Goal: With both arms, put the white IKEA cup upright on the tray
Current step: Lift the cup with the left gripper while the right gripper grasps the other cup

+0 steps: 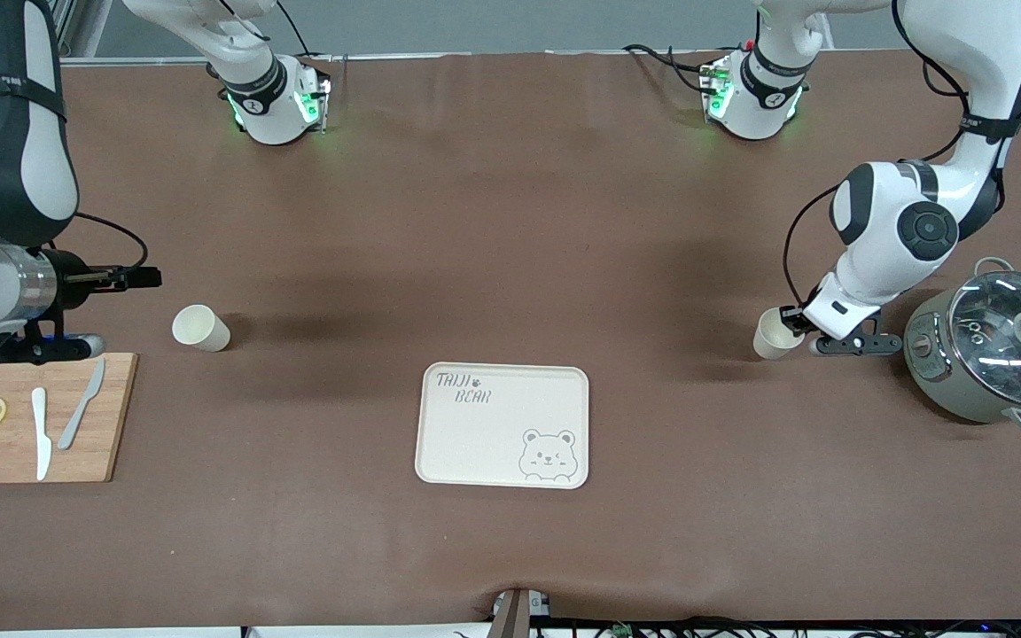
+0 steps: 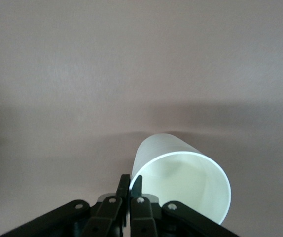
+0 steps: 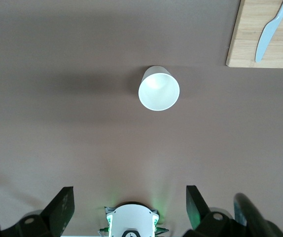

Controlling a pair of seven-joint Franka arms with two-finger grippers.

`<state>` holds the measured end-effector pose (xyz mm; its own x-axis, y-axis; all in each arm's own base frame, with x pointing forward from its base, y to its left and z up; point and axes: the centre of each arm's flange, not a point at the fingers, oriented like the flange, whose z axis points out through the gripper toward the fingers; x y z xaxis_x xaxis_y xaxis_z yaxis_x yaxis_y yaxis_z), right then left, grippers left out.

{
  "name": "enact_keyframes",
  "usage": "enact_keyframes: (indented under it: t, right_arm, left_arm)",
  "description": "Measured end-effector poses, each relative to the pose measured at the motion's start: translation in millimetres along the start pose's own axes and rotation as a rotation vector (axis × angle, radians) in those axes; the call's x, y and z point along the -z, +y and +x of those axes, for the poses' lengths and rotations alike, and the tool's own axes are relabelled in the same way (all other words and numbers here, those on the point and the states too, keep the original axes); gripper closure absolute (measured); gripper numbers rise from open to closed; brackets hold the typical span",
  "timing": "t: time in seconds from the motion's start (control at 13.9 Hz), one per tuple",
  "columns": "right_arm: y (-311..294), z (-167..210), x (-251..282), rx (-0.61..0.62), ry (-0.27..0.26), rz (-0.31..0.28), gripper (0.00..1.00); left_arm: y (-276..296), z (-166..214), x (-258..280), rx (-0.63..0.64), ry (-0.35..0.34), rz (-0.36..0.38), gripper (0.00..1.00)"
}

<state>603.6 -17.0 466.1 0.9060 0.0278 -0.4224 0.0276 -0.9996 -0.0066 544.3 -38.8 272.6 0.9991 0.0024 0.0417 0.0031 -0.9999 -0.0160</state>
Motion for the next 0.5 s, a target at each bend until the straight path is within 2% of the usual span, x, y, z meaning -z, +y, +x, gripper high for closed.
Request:
enact_keyframes:
  t: [0.22,0.5]
  right_arm:
    - [11.1,3.8,-14.1,-0.018,-0.048,0.01,0.0]
    - [36.6,18.9,-43.2,-0.055,-0.105,0.03,0.0]
  left_arm:
    - [13.7,17.1,20.3,-0.017,-0.013,0.003,0.96]
    - [48.5,50.1,58.5,-0.005,0.002,0.001,0.96]
